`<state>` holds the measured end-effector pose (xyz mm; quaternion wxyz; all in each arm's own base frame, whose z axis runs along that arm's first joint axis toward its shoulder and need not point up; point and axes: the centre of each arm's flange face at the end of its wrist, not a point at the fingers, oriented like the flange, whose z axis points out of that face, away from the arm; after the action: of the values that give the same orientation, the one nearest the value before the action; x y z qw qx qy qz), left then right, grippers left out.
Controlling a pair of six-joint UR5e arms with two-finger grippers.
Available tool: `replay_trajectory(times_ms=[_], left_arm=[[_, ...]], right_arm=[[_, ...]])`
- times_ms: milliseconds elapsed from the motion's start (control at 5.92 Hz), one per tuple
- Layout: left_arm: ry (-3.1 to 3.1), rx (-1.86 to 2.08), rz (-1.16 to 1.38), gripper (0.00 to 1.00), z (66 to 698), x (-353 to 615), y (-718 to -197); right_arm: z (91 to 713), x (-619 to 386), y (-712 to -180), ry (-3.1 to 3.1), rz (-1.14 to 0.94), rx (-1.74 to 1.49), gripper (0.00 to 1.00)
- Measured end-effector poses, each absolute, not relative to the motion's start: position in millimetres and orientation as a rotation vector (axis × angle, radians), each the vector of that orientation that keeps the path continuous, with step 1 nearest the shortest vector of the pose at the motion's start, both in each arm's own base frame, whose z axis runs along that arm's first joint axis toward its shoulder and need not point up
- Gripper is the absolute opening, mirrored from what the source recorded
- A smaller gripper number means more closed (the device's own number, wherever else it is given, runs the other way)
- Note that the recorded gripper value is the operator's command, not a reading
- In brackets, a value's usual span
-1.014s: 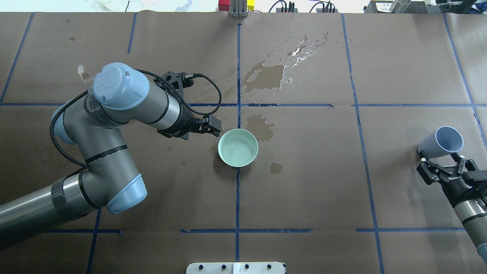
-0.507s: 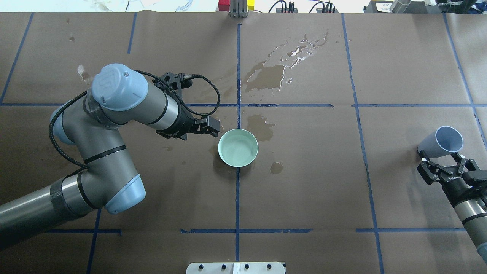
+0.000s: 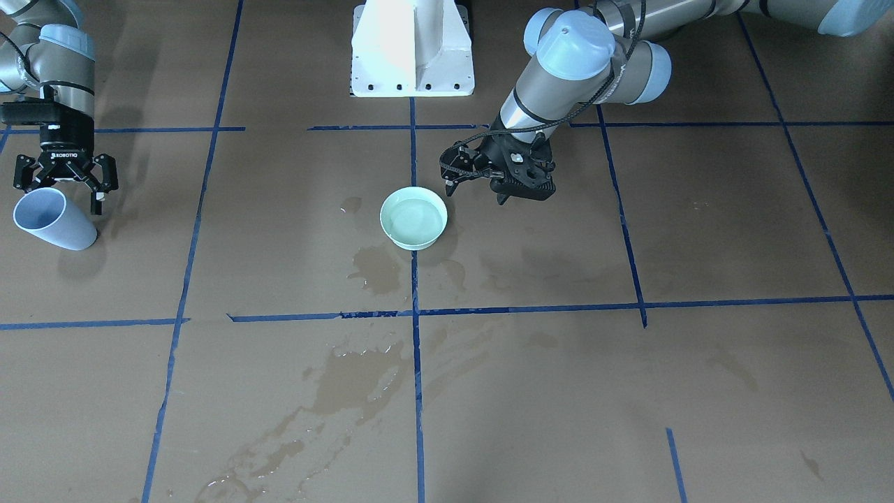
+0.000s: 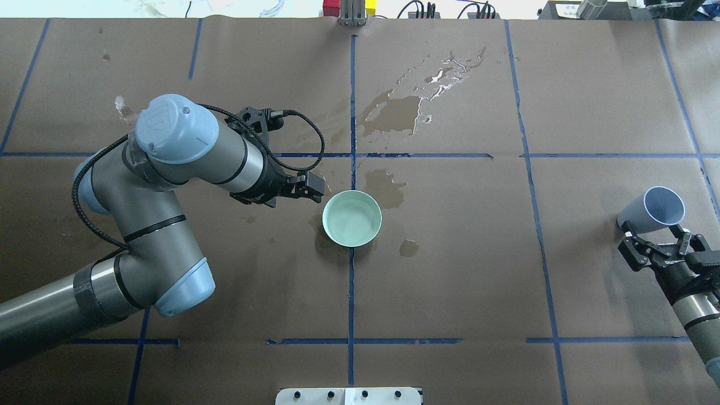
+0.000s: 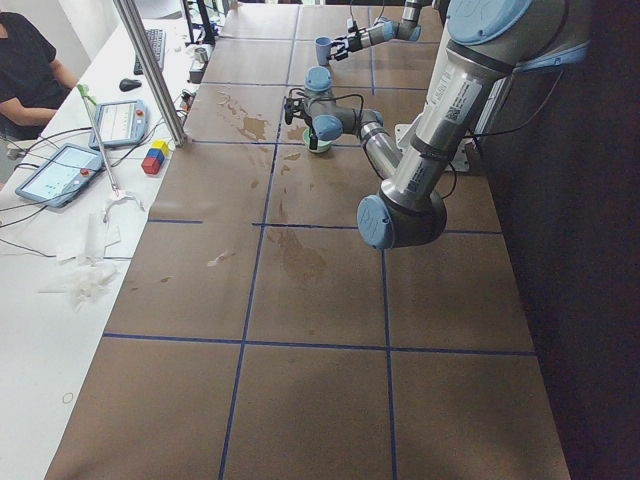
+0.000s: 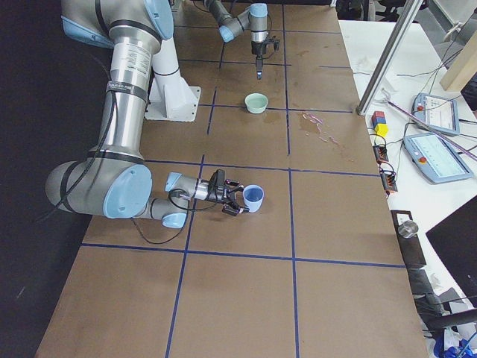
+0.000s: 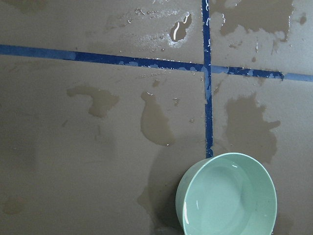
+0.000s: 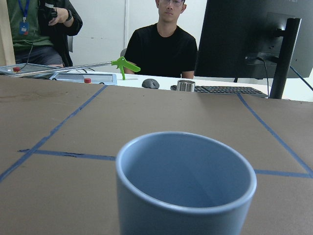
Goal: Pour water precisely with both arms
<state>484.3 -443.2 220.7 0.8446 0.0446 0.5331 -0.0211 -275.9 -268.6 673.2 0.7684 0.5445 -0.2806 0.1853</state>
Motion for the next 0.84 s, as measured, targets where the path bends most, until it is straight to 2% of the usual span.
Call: replay_trajectory(times_ms=[845], left_arm=[[1.129, 0.097, -0.045, 0.99, 219.0, 482.2, -442.9]], right_arm=[[674.1, -269.9, -276.1, -0.592, 0.416, 1.184, 0.99]])
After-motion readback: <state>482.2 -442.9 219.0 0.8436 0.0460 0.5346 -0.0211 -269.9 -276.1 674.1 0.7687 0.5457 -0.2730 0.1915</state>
